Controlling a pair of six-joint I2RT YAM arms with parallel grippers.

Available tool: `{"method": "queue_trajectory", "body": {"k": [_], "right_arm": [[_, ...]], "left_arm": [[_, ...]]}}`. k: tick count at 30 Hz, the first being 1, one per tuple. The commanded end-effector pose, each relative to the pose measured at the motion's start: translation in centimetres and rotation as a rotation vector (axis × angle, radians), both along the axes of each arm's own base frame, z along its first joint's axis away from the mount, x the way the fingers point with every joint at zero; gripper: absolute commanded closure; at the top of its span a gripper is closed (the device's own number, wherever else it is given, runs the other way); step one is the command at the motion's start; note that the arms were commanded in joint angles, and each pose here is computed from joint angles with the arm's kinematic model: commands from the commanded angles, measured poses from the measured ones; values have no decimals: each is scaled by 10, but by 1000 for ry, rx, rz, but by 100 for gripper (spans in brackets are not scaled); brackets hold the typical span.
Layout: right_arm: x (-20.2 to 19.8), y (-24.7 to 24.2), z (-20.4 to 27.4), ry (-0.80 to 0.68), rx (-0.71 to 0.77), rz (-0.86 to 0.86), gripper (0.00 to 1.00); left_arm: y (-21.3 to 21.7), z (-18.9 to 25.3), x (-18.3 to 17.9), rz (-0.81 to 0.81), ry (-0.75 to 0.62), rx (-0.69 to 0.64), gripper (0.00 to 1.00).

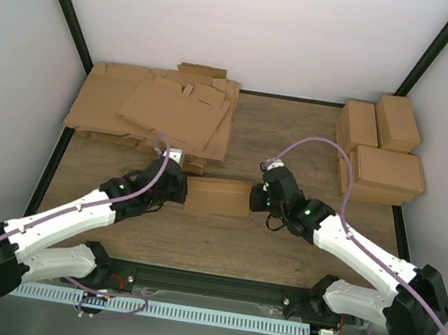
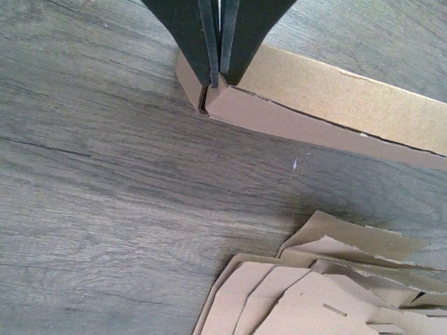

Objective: Fold the paper box

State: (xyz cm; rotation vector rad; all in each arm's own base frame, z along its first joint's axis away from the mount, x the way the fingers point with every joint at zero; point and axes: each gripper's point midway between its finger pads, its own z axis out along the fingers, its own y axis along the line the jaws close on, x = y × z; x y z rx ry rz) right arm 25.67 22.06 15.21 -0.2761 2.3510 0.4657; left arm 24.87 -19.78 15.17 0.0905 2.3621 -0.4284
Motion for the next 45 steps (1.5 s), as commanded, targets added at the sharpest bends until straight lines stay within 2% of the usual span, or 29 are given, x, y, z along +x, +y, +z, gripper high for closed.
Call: {"method": "queue_trajectory", "body": {"k": [1, 15, 21, 45], "right_arm": [[-27, -15, -46, 137, -101, 27, 99], [-26, -19, -46, 102, -86, 14, 99], [-24, -22, -41, 72, -112, 26, 99], [-19, -20, -30, 42, -130, 45, 99]], "left_arm": [[-3, -44, -35, -83, 156, 29, 96], [-4, -54, -41, -58, 168, 15, 96], [11, -51, -41, -58, 143, 104, 96], [17, -40, -28, -50, 123, 232, 96]]}}
